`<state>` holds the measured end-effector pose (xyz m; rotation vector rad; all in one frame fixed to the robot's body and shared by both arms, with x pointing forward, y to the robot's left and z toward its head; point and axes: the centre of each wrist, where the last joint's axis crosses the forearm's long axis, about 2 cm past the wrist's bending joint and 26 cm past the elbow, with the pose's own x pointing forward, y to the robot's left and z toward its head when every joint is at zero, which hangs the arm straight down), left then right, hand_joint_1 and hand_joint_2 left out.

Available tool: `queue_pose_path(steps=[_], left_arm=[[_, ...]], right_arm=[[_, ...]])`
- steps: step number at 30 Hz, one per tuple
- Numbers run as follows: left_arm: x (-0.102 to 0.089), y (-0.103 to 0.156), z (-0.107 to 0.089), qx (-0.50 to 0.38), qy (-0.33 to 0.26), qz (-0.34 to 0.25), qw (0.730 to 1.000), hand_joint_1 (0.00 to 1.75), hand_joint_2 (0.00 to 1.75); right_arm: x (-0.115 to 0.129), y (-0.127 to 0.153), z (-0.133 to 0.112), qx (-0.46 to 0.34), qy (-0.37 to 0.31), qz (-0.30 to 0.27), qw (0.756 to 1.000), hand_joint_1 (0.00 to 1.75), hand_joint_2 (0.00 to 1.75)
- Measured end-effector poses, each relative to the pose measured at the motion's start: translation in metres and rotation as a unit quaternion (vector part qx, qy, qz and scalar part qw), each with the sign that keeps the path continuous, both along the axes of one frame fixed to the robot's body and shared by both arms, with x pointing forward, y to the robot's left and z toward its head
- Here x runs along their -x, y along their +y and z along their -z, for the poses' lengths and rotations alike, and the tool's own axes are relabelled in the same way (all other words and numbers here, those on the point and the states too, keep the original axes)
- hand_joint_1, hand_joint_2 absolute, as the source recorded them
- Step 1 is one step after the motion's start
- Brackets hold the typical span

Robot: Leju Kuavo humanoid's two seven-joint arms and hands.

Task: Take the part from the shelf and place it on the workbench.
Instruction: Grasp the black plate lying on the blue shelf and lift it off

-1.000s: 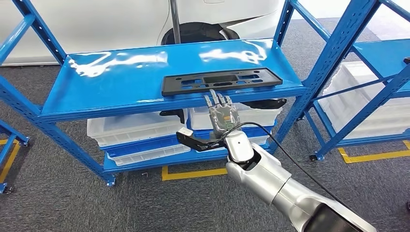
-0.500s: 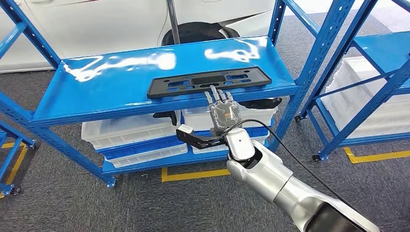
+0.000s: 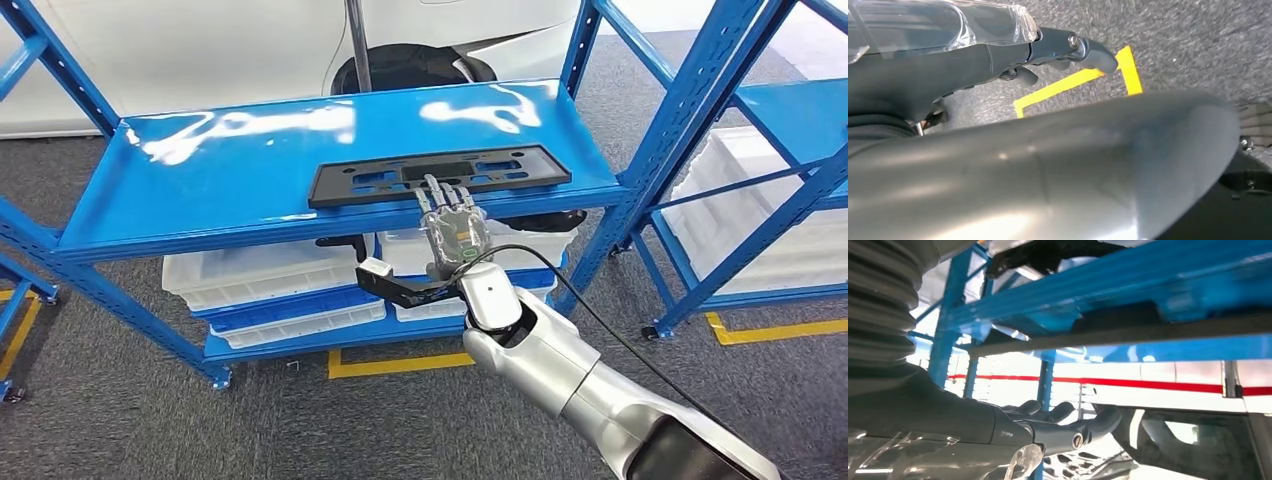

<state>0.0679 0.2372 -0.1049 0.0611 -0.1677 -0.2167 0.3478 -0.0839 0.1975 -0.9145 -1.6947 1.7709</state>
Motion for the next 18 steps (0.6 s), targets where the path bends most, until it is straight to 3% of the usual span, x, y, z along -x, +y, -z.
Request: queue_pose_path(steps=[18], left_arm=[[-0.0008, -0.0009, -0.0002, 0.001, -0.001, 0.0, 1.0, 0.0, 0.0]], right_arm=[[0.0035, 0.0032, 0.001, -0.001, 0.003, -0.009, 1.0, 0.0, 1.75]])
